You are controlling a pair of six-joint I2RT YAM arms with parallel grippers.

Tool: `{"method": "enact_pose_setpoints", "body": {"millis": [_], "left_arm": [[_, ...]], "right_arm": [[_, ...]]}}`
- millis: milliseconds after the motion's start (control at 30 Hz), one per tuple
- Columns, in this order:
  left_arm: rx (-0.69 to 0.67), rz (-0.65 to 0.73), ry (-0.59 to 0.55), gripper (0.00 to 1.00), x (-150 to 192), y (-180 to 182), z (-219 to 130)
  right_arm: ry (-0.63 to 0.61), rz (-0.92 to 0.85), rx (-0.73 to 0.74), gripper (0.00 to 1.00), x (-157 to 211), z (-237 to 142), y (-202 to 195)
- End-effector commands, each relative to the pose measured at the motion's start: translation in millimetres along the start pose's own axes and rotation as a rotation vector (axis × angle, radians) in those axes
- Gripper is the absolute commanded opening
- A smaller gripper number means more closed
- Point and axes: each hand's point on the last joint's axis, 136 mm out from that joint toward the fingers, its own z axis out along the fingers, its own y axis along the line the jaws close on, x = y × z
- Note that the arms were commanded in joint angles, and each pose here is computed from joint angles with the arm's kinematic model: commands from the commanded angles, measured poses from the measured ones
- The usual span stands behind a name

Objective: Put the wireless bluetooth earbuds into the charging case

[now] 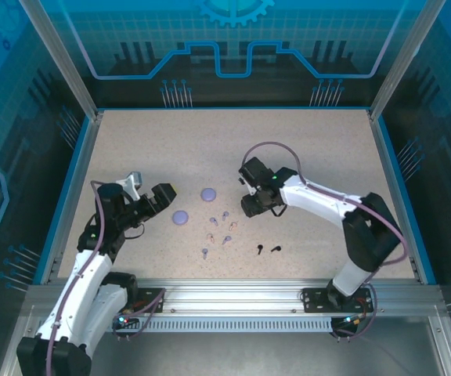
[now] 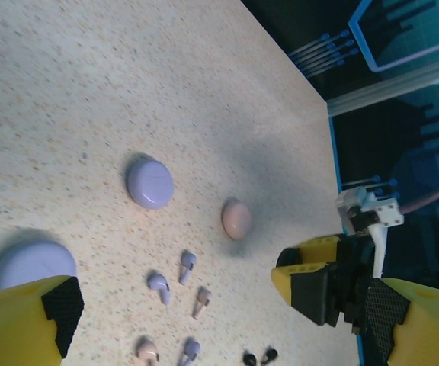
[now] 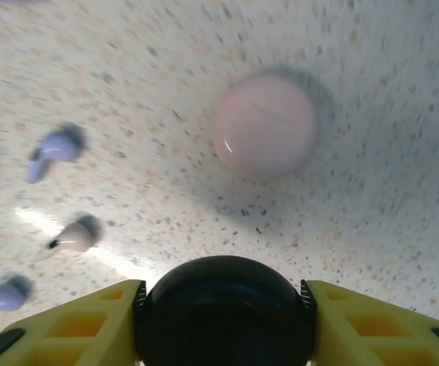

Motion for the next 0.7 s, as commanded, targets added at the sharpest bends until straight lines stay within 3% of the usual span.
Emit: {"method": "enact_pose_setpoints", "body": {"millis": [0, 300, 667], "left_arm": [[0.114, 0.012, 0.097, 0.97, 10, -31, -1], [0.211, 0.066, 0.279, 0.95, 37, -65, 11], [0.293, 0.122, 0.417, 0.92, 66, -98, 34]], "right_arm": [[-0.188, -0.220, -0.084, 0.50, -22, -25, 28], [-0.547, -0.541, -0.138, 0.50, -42, -88, 76], [-0.619, -0.712, -0.120, 0.50, -34, -106, 105]]}}
